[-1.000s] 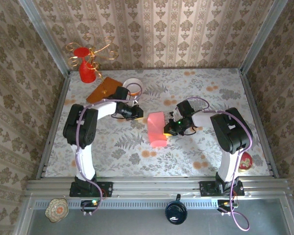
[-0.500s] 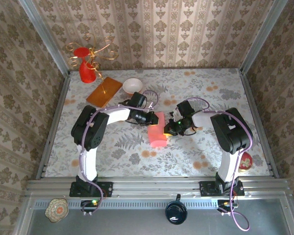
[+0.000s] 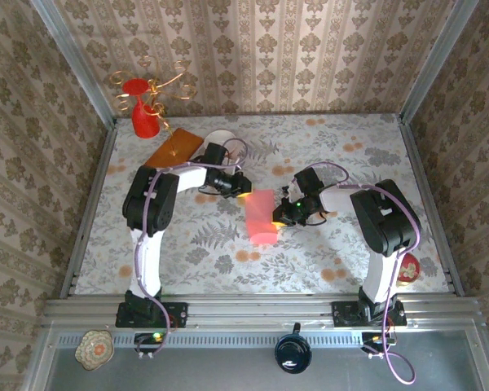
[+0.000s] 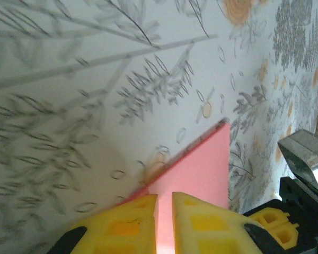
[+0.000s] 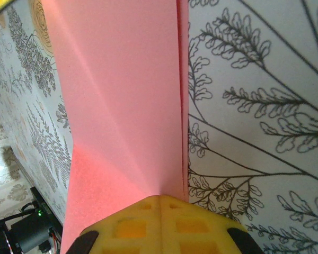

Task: Fold a paper plane with a square sheet of paper (pick it up from the middle)
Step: First fold the square sheet of paper in half at the center of the table.

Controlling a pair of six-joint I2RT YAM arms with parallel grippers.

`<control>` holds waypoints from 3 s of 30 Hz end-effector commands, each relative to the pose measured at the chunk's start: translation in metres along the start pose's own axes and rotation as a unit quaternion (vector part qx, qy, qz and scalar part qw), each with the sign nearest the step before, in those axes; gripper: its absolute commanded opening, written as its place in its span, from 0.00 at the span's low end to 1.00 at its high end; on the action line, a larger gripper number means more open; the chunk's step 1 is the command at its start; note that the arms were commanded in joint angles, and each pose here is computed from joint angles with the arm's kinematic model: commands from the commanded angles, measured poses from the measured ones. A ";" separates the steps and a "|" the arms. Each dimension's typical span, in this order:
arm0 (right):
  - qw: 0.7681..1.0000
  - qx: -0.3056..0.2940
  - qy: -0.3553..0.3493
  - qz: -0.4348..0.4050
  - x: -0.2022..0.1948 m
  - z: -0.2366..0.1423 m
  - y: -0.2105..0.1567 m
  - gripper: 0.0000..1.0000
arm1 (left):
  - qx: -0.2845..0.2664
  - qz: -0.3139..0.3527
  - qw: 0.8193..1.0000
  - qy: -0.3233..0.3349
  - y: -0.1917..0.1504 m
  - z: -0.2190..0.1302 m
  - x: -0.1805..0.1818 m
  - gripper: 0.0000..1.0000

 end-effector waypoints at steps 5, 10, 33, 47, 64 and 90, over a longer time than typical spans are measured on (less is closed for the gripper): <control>0.962 0.053 -0.236 0.129 -0.110 0.008 -0.056 0.05 | -0.058 0.035 0.993 0.092 0.031 -0.047 0.015 0.17; 0.964 0.047 -0.230 0.127 -0.106 0.005 -0.054 0.05 | -0.084 0.047 0.993 0.067 0.013 -0.065 -0.034 0.17; 0.965 0.043 -0.226 0.129 -0.110 0.007 -0.058 0.05 | 0.120 -0.022 0.991 0.062 -0.131 0.000 -0.045 0.13; 0.962 0.035 -0.237 0.131 -0.117 0.007 -0.059 0.05 | 0.080 -0.071 0.989 0.099 -0.154 -0.048 0.006 0.13; 0.968 0.025 -0.219 0.123 -0.115 0.007 -0.062 0.05 | 0.031 -0.028 0.997 0.058 -0.139 0.001 -0.063 0.13; 0.966 -0.001 -0.227 0.126 -0.111 0.001 -0.056 0.05 | -0.018 -0.002 0.999 0.031 -0.146 -0.035 -0.079 0.14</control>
Point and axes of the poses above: each hand's point on the last joint's axis, 136 mm out from that joint toward the fingers, its own z axis out along the fingers, its own x axis along the line the jaws close on, y = z × x, the point moved 5 cm from there along -z, back along the fingers, and after that the axes turned 6 degrees about z, right-handed, at the moved point
